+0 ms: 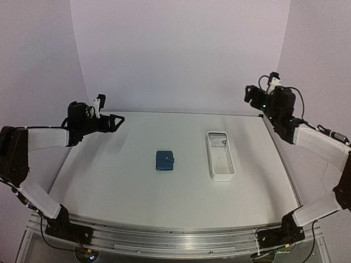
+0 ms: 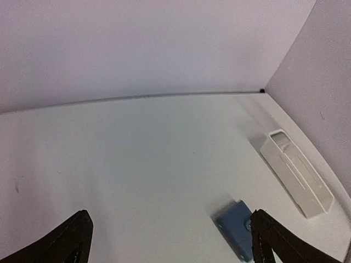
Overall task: Put the credit cards into the card holder
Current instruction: Open the card holder at the center of the board.
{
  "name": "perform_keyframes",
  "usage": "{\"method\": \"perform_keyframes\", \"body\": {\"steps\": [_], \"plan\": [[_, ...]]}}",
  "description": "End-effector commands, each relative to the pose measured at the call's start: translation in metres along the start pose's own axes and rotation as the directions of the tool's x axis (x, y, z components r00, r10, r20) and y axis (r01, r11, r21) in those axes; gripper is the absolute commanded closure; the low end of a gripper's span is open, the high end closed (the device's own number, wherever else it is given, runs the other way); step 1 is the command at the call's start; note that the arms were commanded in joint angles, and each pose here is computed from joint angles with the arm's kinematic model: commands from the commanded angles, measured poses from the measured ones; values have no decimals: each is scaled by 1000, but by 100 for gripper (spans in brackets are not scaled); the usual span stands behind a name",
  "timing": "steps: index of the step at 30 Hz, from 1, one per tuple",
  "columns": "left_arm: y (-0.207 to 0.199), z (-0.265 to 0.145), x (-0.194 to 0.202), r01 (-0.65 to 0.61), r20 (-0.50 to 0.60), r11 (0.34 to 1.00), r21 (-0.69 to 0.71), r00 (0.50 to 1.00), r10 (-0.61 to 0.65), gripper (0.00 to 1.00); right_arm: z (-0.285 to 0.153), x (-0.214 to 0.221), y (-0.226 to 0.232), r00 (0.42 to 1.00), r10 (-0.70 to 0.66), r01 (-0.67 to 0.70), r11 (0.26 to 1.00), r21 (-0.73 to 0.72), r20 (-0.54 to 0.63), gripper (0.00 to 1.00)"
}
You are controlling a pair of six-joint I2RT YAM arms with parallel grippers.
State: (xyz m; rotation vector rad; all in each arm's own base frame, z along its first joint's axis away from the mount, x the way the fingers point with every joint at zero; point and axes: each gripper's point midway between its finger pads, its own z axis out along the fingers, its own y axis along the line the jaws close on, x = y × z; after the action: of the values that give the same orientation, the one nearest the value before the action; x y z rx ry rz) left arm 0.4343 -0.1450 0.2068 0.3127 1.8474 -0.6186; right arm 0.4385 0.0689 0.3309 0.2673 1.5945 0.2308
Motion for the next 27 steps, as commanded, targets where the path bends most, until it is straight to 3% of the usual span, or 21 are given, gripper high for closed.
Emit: {"method": "perform_keyframes", "body": {"steps": [1, 2, 5, 9, 12, 13, 15, 20, 27], "plan": [[-50, 22, 49, 237, -320, 966, 101, 927, -194, 0, 7, 59, 108, 967, -29, -25, 978, -207, -253, 10], [-72, 29, 56, 295, -405, 942, 159, 890, -211, 0, 6, 69, 149, 952, -37, -53, 958, -283, -303, 12], [-97, 39, 68, 421, -539, 888, 187, 800, -265, 2, 8, 120, 204, 893, -32, -142, 927, -348, -449, 17], [-113, 61, 107, 528, -678, 840, 124, 663, -317, 16, -8, 203, 261, 763, -24, -271, 895, -353, -646, 25], [-118, 66, 128, 556, -690, 826, 97, 635, -347, 19, -20, 276, 267, 616, -26, -316, 908, -277, -787, 33], [-119, 65, 132, 565, -693, 820, 88, 626, -357, 19, -22, 282, 267, 597, -15, -328, 908, -261, -802, 35], [-121, 67, 145, 588, -695, 806, 65, 607, -387, 23, -28, 320, 260, 502, 11, -349, 917, -191, -865, 42], [-119, 64, 186, 622, -725, 782, -38, 522, -450, 35, -34, 361, 248, 408, 37, -348, 930, -118, -912, 52], [-117, 69, 216, 674, -723, 731, -110, 450, -524, 35, -42, 396, 246, 326, 22, -362, 926, -103, -945, 62]]}}
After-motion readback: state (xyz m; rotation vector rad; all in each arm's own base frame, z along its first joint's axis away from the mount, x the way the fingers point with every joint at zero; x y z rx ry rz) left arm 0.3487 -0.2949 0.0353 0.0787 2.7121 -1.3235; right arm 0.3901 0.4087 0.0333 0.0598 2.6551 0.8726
